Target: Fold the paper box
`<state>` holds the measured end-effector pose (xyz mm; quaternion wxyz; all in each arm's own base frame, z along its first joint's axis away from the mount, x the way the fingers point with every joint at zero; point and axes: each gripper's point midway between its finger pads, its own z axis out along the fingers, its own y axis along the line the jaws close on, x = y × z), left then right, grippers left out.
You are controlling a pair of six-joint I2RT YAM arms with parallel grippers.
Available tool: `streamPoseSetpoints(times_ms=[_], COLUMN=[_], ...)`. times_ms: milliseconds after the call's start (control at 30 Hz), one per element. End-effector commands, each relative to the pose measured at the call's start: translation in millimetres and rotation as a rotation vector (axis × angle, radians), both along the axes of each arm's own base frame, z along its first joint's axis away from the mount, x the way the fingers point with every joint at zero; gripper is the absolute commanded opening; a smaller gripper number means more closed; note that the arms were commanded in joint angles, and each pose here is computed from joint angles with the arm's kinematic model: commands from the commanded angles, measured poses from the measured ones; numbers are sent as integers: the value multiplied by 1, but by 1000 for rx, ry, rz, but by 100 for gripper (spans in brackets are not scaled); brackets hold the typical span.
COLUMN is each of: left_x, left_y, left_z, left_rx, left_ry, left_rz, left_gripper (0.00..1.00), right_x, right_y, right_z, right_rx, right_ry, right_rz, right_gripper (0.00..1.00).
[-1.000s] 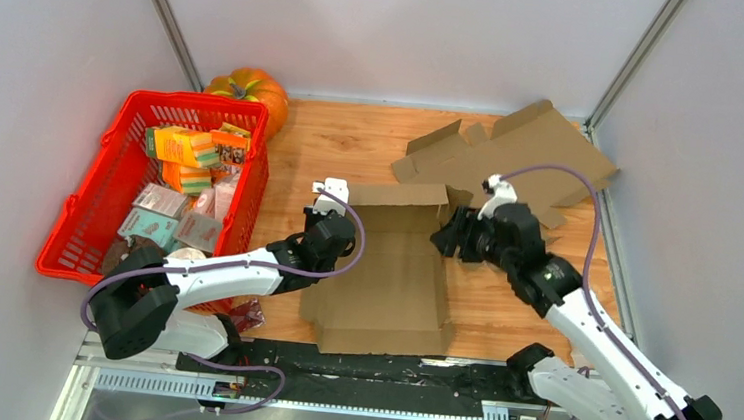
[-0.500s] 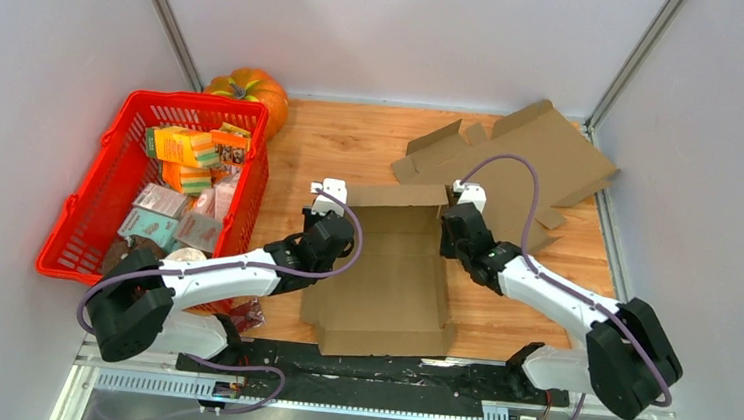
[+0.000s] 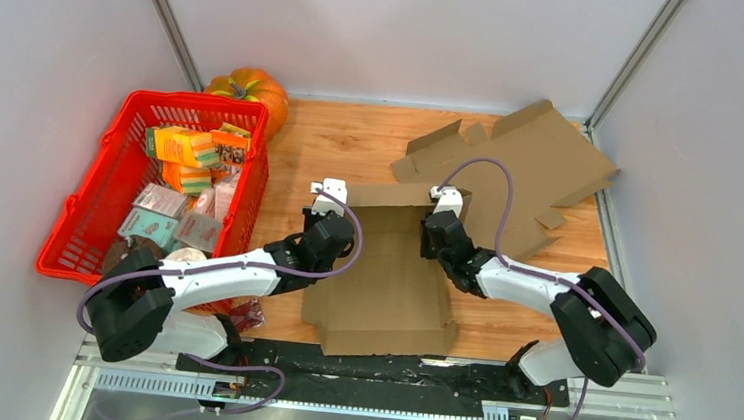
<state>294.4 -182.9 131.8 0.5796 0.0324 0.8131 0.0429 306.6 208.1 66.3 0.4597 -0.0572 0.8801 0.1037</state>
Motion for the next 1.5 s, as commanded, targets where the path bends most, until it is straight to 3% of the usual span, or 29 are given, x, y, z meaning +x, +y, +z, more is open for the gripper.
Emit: streamPoseSetpoints(times_ms=[0, 100, 200, 267, 300, 333, 433, 533, 600, 633, 667, 733, 767, 900, 1167, 1233, 1267, 1367, 1467], left_x=[-6, -7, -6, -6, -6, -6, -7, -9, -9, -10, -10, -10, -10, -9, -10, -10, -11, -11, -11], left_y=[-3, -3, -2, -1, 1, 1, 3, 5, 5, 6, 5, 5, 4, 1, 6, 3, 3, 0, 4], left_z=[-4, -7, -7, -8, -9, -8, -10, -11, -10, -10, -9, -10, -10, -12, -14, -15, -17, -17, -16], left_rx=[8, 9, 10, 12, 22, 21, 33, 29, 18, 16, 11, 9, 6, 12, 40, 40, 41, 31, 42], left_ry=[31, 37, 35, 35, 38, 37, 43, 44, 41, 43, 41, 42, 42, 48, 50, 51, 53, 51, 49], left_rz=[-34, -33, -25, -21, -14, -12, -10, -8, -11, -13, -13, -14, -13, -21, -26, -39, -46, -60, -50], left_gripper=[0, 0, 0, 0, 0, 0, 0, 0, 0, 0, 0, 0, 0, 0, 0, 0, 0, 0, 0], right_x=[-3, -5, -13, -42, -53, -67, -111, -120, -116, -116, -117, -113, -109, -91, -85, -87, -81, -68, -51], right_y=[-2, -3, 3, -6, -8, -13, -32, -44, -39, -35, -25, -15, -10, -39, -90, -95, -80, -55, -45], right_z=[-32, -43, -9, 3, 29, 31, 25, 26, 37, 42, 52, 50, 48, -4, -63, -73, -69, -34, 10], right_rx=[15, 25, 44, 30, 102, 133, 237, 309, 345, 340, 367, 375, 381, 160, 28, 30, 101, 218, 317], right_ry=[19, 54, 51, 115, 95, 131, 228, 164, 141, 135, 144, 156, 153, 264, 375, 405, 411, 287, 88], right_rz=[-17, -32, 3, 5, 13, 8, -13, -23, 5, 34, 76, 105, 107, -91, -445, -444, -378, -234, -148], right_gripper=[0, 0, 2, 18, 26, 40, 55, 65, 55, 29, 18, 3, 0, 0, 0, 0, 0, 8, 29])
